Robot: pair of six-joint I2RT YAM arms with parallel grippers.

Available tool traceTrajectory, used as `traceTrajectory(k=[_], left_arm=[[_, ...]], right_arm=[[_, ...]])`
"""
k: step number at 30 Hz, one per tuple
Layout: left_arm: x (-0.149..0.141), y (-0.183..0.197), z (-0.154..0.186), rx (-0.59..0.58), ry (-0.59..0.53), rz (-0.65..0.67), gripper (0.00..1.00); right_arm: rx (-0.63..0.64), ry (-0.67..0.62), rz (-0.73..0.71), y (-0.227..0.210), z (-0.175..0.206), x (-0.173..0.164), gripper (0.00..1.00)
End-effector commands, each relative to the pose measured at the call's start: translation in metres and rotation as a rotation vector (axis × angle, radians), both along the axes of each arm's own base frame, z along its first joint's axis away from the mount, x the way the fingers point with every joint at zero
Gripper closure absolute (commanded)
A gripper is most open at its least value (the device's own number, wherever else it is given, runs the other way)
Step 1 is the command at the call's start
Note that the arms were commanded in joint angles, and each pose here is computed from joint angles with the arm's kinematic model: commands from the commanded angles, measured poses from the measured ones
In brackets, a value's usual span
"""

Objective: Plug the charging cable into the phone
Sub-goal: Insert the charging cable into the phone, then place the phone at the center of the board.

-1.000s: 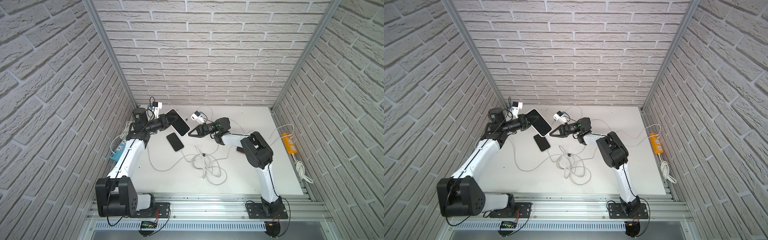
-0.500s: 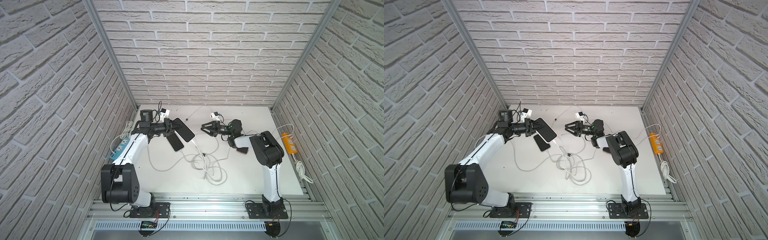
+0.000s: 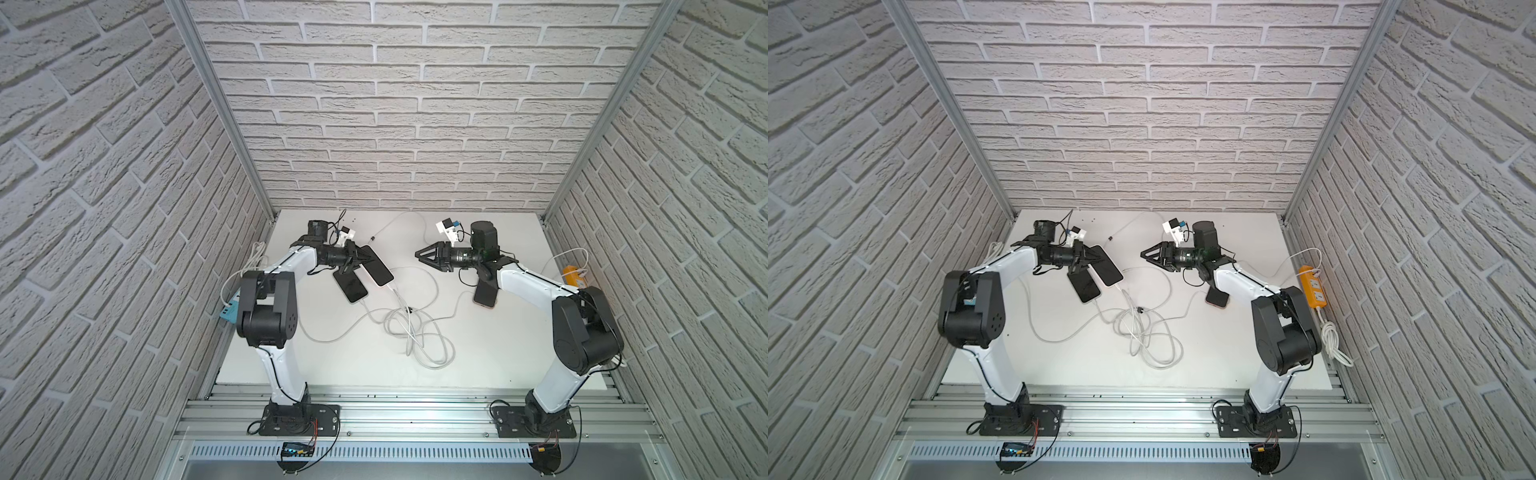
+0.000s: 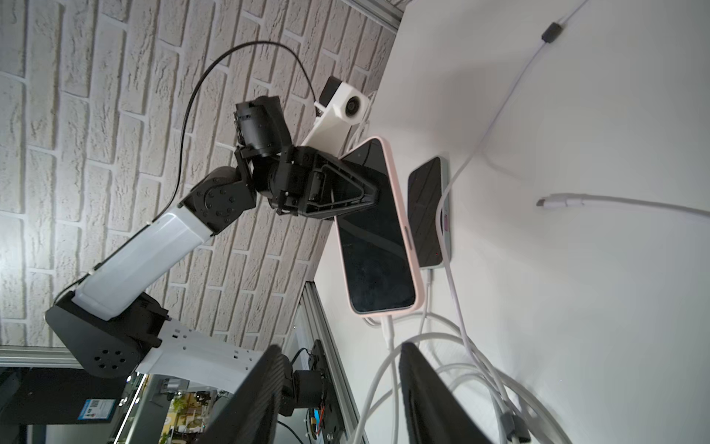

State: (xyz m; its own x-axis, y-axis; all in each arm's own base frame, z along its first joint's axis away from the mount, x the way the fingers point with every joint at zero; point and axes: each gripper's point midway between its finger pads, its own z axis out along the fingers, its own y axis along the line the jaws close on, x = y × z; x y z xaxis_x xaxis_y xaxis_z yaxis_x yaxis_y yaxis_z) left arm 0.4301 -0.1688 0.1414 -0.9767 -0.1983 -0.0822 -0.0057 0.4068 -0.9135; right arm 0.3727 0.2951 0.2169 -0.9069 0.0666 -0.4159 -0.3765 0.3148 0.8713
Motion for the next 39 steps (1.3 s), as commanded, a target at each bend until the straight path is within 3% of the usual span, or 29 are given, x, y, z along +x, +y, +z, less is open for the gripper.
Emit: traceTrajectory(k=[1,8,12,15,22,26,27,28,31,35,39], left_arm=[[0.007,-0.012,-0.010,0.011,-0.011,-0.061,1.00],[0.018,-0.013,-0.037,0.041,0.039,-0.071,0.79],[0.015,-0.010,-0.049,0.063,0.059,-0.073,0.73],[0.013,-0.007,-0.048,0.084,0.062,-0.075,0.57],[0.021,0.003,-0.037,0.147,0.041,-0.044,0.40],[0.030,0.025,-0.033,0.336,0.044,0.030,0.27],[0.031,0.043,-0.034,0.455,0.057,0.081,0.21],[0.030,0.060,-0.036,0.566,0.074,0.128,0.06],[0.022,0.119,-0.030,0.898,0.110,0.295,0.02],[0.010,0.127,-0.008,0.959,0.050,0.372,0.02],[-0.014,0.084,0.011,0.818,-0.011,0.330,0.02]], right_arm=[[-0.195,0.020,0.025,-0.018,-0.033,-0.024,0.48],[-0.402,0.015,-0.061,-0.048,-0.046,-0.032,0.44],[-0.494,0.016,-0.116,-0.061,-0.053,-0.025,0.40],[-0.604,0.021,-0.123,-0.068,-0.069,-0.017,0.40],[-0.802,0.008,-0.170,-0.081,-0.086,0.009,0.39],[-0.984,0.038,-0.278,-0.112,-0.098,0.020,0.35],[-1.047,0.040,-0.325,-0.127,-0.101,0.021,0.31],[-1.086,0.045,-0.361,-0.138,-0.101,0.021,0.28],[-1.153,0.063,-0.435,-0.165,-0.104,0.015,0.15],[-1.156,0.140,-0.510,-0.192,-0.115,0.007,0.10],[-1.152,0.222,-0.581,-0.214,-0.130,0.004,0.09]])
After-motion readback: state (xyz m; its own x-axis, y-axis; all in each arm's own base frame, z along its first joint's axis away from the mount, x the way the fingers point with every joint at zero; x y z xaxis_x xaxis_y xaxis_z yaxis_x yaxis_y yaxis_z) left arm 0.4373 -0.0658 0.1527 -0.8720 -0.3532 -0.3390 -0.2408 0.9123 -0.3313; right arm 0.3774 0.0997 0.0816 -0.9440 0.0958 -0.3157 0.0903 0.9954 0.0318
